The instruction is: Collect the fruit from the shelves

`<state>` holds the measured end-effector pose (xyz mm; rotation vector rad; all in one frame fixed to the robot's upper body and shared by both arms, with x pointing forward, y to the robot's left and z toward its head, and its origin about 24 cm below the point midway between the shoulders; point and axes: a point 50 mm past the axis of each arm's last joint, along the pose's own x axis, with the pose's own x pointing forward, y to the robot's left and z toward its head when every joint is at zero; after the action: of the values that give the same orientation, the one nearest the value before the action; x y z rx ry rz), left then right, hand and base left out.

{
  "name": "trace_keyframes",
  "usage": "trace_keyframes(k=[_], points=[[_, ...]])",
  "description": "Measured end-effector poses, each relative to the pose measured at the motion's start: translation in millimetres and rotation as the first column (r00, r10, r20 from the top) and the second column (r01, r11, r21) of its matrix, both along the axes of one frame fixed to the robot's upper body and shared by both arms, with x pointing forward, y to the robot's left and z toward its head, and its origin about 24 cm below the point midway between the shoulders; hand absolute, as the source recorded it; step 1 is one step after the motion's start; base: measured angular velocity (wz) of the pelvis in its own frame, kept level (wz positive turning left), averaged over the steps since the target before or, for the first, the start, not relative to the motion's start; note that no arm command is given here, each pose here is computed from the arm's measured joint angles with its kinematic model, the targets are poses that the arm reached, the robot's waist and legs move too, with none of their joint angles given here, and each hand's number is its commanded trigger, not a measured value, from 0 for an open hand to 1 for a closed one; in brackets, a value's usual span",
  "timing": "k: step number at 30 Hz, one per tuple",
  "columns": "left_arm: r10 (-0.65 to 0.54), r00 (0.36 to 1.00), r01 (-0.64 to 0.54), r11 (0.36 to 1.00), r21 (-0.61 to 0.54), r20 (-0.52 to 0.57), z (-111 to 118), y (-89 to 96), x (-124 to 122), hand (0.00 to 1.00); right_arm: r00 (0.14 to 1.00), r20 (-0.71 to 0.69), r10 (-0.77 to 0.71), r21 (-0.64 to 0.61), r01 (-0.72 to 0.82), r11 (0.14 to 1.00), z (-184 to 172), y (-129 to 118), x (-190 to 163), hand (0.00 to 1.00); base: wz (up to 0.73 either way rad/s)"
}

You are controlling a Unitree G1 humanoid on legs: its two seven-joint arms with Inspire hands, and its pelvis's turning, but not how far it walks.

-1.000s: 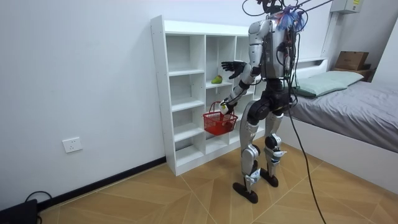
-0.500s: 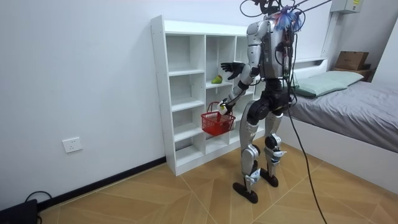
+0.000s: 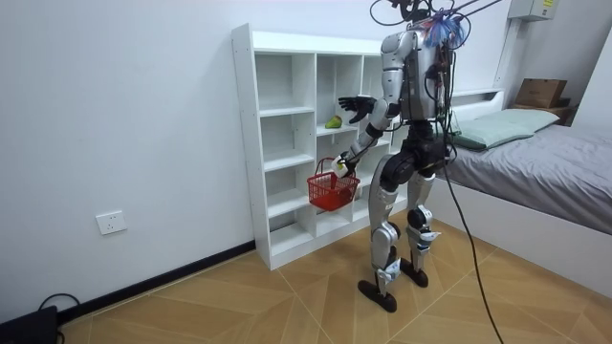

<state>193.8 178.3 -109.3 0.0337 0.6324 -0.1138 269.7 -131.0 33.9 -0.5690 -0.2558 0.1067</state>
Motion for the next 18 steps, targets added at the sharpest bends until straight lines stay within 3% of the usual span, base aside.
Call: trace_keyframes(k=[18], points=[[-0.03,0.999,0.03,0.999,0.018,-0.028,-2.9,-3.5,-2.8,1.0,0.999,-0.024,-0.034,0.035,0.035,0.999,-1.3,-5.8,6.1,0.0,0.02]])
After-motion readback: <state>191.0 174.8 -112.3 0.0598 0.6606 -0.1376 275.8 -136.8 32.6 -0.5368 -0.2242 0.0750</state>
